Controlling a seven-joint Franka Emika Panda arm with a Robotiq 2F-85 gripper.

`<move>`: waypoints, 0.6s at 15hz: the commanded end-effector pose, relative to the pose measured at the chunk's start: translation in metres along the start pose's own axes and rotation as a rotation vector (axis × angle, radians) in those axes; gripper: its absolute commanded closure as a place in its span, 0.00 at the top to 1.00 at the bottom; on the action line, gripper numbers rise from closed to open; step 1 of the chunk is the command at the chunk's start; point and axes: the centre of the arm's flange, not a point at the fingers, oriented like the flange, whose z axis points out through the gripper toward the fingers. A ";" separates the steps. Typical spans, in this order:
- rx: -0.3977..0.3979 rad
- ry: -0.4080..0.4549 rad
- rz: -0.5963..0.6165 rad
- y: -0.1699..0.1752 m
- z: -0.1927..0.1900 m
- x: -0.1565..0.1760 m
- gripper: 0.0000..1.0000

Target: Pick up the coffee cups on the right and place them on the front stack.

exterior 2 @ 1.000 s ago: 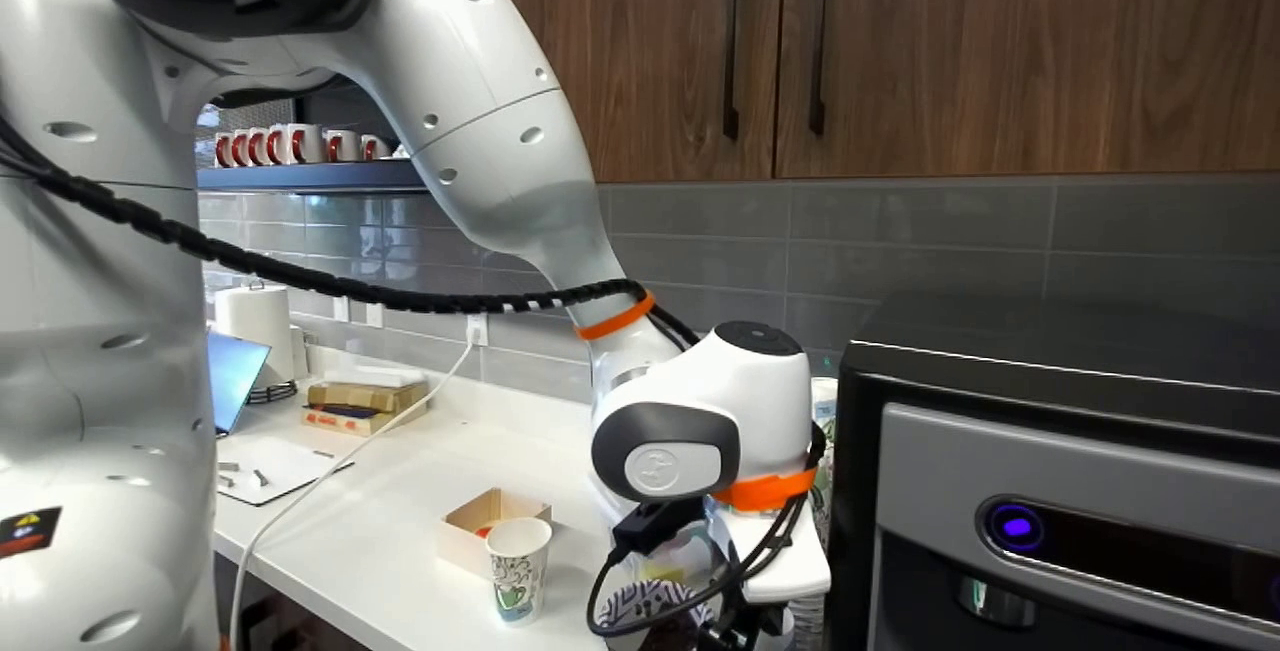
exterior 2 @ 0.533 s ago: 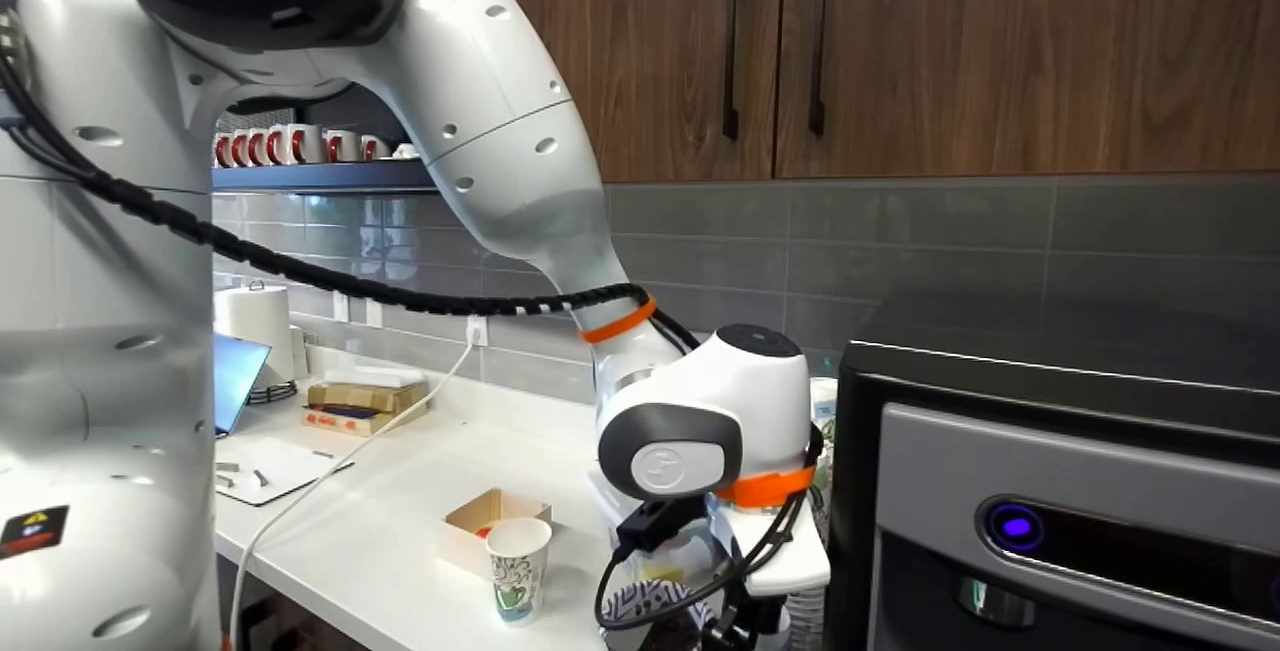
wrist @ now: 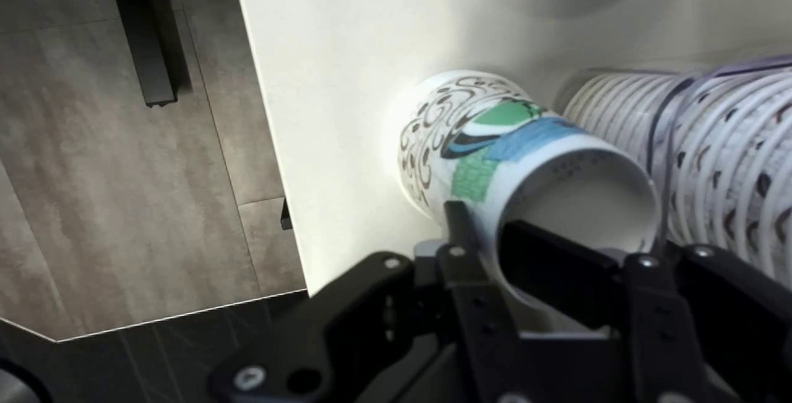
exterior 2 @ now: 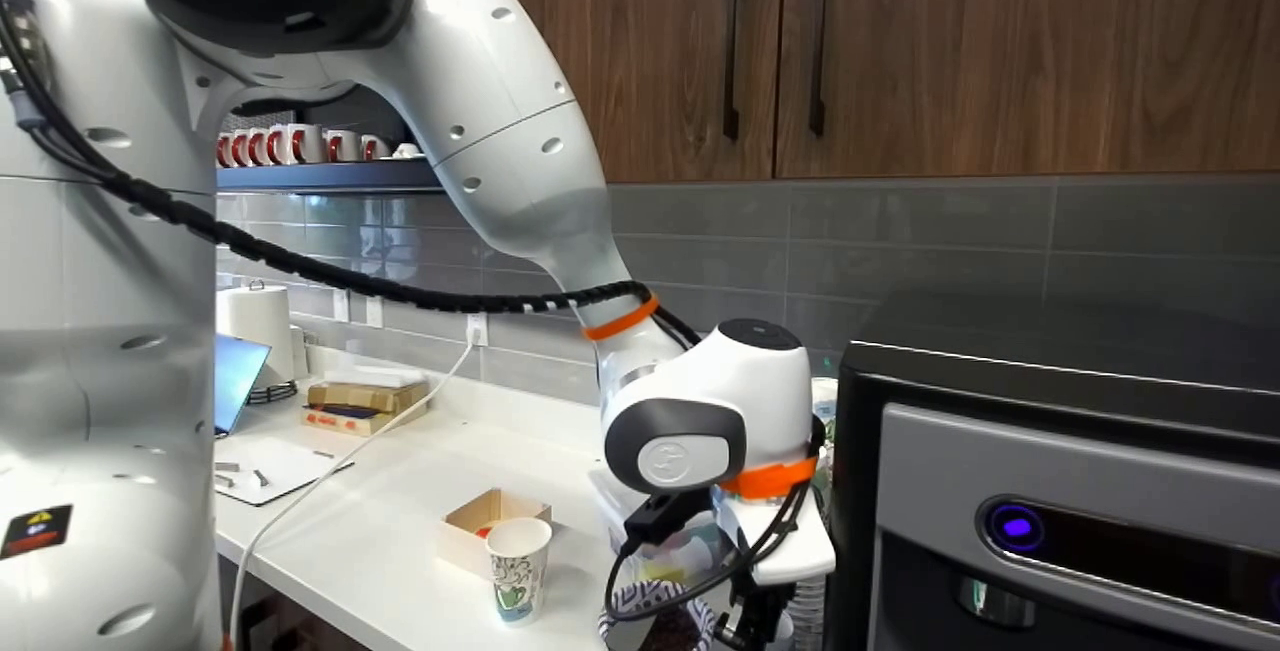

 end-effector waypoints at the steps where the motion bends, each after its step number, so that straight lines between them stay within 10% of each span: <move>1: 0.006 0.003 0.021 0.000 0.009 0.003 0.00; 9: 0.004 0.005 0.018 -0.004 -0.042 -0.023 0.01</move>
